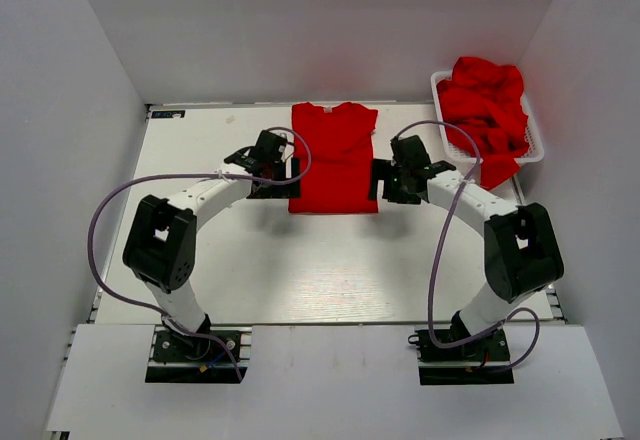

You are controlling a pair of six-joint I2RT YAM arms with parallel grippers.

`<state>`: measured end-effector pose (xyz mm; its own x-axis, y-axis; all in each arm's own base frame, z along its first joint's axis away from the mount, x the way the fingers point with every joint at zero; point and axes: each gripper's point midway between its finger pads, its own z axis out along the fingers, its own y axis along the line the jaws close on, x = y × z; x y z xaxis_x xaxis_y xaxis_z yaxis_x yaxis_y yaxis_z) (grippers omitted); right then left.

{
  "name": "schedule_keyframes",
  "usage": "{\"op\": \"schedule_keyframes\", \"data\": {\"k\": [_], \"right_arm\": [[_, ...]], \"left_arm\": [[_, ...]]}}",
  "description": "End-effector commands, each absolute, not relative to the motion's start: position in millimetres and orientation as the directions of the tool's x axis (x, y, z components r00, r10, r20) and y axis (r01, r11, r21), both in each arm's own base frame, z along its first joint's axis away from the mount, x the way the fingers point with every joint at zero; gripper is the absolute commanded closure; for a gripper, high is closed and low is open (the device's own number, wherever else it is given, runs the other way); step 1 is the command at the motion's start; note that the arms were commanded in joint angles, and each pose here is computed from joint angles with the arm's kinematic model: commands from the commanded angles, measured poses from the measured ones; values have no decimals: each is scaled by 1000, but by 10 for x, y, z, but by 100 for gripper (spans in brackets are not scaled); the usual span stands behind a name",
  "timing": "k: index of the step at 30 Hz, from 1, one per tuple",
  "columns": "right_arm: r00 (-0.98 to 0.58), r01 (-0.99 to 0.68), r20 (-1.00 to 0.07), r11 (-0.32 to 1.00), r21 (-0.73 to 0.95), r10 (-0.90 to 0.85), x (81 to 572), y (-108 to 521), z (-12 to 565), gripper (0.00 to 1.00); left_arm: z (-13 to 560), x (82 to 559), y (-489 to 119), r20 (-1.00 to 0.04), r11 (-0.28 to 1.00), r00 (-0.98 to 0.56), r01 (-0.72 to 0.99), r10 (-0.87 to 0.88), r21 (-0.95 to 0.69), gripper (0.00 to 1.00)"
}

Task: Fold and stack the t-shirts
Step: Grab one side of the 2/3 rectangular tshirt with both arms

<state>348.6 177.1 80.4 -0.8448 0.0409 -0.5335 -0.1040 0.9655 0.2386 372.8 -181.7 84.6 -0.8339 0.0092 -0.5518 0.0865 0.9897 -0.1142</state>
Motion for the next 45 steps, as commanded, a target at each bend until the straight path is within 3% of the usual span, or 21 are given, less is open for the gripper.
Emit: {"op": "schedule_keyframes", "data": {"k": [1, 28, 34, 37, 38, 40, 41, 43, 44, 45], "right_arm": [[-805, -91, -588, 961, 259, 82, 3654, 1855, 914, 10], [-880, 48, -467, 994, 101, 90, 3592, 1759, 72, 10], [-886, 45, -454, 992, 118, 94, 3551, 1849, 35, 11], [-894, 28, -438, 988, 152, 93, 3491, 1956, 9, 29], [-894, 25, -438, 987, 161, 94, 3485, 1988, 10, 48], [-901, 9, -425, 984, 180, 86, 3440, 2039, -6, 59], [-903, 11, -420, 982, 186, 90, 3428, 2059, -19, 77], [-909, 8, -407, 980, 200, 91, 3383, 2087, -28, 96], [-907, 5, -410, 977, 213, 94, 3376, 2107, 15, 100], [-911, -2, -403, 975, 221, 89, 3350, 2131, 22, 100]], "left_arm": [[926, 3745, -1920, -566, 981, -824, 88, -27, -174, 0], [-17, 3588, -1866, -406, 999, -913, 36, 31, -5, 0], [-84, 3502, -1924, -396, 999, -917, 50, 40, -13, 16], [-142, 3467, -1978, -391, 998, -919, 65, 50, -23, 27], [-135, 3492, -1994, -401, 997, -915, 65, 48, -29, 31], [-233, 3417, -2047, -374, 996, -925, 83, 61, -42, 38], [-233, 3417, -2048, -374, 996, -925, 83, 61, -42, 50], [-269, 3384, -2078, -356, 994, -932, 91, 64, -59, 67], [-269, 3372, -2096, -351, 993, -934, 94, 64, -69, 88], [-269, 3372, -2097, -351, 993, -934, 94, 64, -69, 100]]}}
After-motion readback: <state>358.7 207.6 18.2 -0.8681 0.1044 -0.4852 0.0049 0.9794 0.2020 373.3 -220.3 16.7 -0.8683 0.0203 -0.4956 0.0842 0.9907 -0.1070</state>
